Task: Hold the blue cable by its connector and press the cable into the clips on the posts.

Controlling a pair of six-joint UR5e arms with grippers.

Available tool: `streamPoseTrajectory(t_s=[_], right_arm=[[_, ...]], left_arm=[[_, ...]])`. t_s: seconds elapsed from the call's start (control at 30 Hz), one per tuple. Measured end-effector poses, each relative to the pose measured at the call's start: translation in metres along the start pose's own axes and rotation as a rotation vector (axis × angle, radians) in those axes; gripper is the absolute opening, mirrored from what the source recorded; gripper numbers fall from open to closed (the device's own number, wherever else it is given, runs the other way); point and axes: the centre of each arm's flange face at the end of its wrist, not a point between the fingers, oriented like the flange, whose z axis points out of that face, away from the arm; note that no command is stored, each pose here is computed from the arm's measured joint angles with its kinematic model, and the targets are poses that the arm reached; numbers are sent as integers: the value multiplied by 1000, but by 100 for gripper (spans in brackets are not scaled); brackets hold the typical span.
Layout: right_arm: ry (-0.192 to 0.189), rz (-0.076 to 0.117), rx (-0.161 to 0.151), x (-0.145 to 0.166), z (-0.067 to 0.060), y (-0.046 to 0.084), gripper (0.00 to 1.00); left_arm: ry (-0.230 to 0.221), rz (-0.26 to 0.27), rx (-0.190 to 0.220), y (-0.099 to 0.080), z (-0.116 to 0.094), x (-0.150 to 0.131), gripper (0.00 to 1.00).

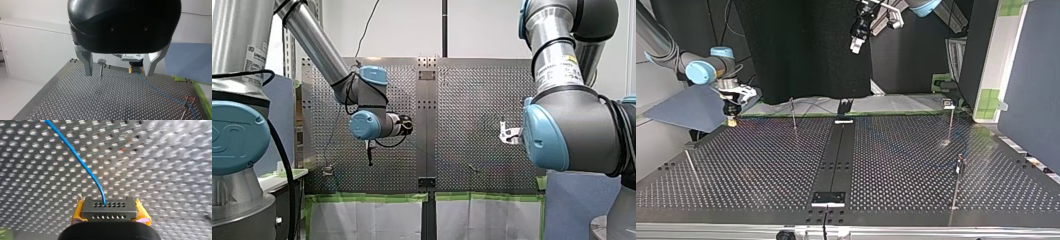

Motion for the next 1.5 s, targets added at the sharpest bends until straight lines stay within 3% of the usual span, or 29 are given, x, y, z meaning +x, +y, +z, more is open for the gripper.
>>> streamPoseTrajectory(t_s=[0.23, 1.5], right_arm=[[23, -4, -2, 13, -2, -2, 0], [24, -4, -1, 13, -2, -2, 0]], left_arm=[[0, 8, -2, 1, 1, 0, 100], [0, 8, -2, 1, 1, 0, 100]])
